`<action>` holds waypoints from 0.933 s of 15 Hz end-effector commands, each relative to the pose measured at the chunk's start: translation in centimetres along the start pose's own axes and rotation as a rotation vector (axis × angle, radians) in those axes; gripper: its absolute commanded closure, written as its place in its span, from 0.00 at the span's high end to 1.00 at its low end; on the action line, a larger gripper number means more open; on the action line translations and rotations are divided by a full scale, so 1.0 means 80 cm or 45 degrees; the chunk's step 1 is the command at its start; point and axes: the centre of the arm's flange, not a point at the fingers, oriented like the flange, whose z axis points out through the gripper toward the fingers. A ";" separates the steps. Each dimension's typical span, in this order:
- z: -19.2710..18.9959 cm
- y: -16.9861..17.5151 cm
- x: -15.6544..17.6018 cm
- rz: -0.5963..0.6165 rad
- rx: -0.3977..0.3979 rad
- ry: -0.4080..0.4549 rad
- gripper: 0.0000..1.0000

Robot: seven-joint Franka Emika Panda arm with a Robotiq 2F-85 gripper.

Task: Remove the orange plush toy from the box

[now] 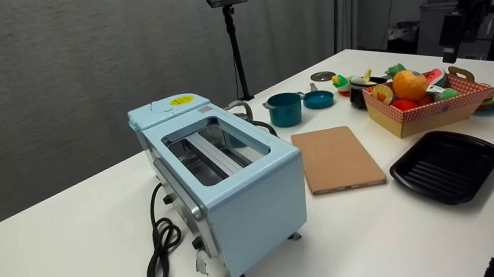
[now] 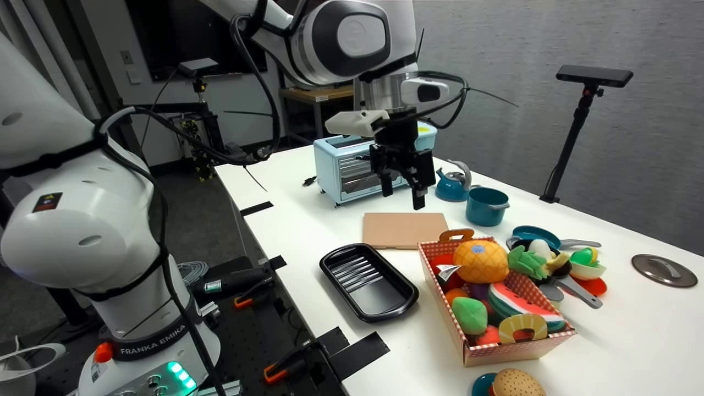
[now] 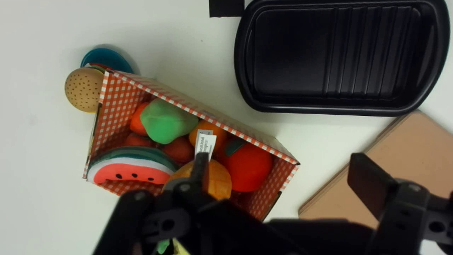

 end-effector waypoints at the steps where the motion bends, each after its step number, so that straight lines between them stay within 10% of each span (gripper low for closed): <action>1: 0.016 0.015 0.032 0.035 -0.078 0.018 1.00; 14: 0.101 0.053 0.127 0.165 -0.104 -0.080 1.00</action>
